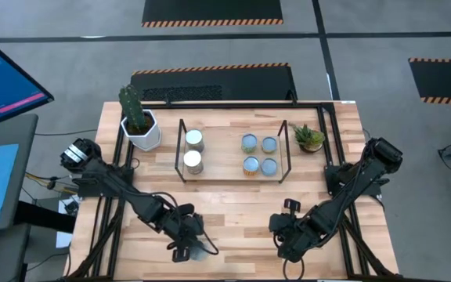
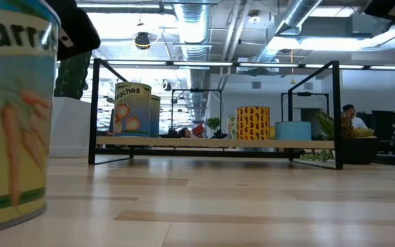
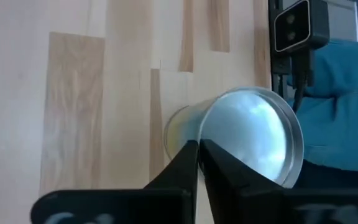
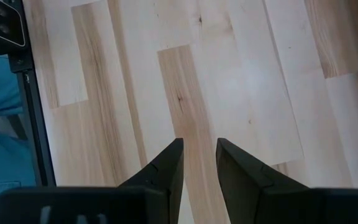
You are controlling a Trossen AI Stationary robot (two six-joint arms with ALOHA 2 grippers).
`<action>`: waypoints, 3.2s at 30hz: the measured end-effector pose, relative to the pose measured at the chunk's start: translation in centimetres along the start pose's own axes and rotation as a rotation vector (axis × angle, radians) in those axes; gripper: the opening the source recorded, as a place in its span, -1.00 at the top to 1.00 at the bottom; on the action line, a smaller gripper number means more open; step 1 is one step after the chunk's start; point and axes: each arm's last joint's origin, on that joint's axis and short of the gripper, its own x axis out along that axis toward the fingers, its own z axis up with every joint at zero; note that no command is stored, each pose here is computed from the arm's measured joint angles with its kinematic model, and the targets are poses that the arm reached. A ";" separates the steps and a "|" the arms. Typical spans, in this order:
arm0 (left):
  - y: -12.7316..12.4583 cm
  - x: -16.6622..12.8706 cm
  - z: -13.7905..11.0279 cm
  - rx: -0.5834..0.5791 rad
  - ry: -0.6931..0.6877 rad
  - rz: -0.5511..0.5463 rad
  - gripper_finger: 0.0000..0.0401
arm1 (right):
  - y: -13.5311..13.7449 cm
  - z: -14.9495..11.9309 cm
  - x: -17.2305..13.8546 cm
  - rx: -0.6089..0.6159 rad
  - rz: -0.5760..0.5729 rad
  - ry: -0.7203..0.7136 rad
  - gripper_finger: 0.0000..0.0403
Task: Pick and place cans onto a shelf
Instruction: Put the canned carrots on the shelf
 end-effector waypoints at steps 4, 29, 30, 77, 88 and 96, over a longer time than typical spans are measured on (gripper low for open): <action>0.5 -0.1 0.6 0.007 0.003 0.007 1.00 | 0.0 0.0 0.0 0.000 0.001 0.000 0.41; 5.8 -4.7 7.9 0.162 -0.045 0.146 1.00 | 1.1 -1.4 -0.6 -0.054 0.013 -0.019 0.41; 6.4 -5.2 8.4 0.166 -0.048 0.148 1.00 | 1.1 -1.4 -0.6 -0.053 0.013 -0.019 0.41; 23.1 -9.1 13.6 0.127 -0.003 0.368 1.00 | 1.1 -1.8 -0.8 -0.036 -0.008 -0.029 0.41; 24.0 -9.4 13.5 0.095 -0.007 0.376 0.72 | 1.8 -2.7 -1.2 -0.024 0.012 -0.033 0.41; 23.4 -10.5 13.4 0.059 -0.044 0.367 0.56 | 1.7 -2.7 -1.2 -0.034 -0.008 -0.050 0.41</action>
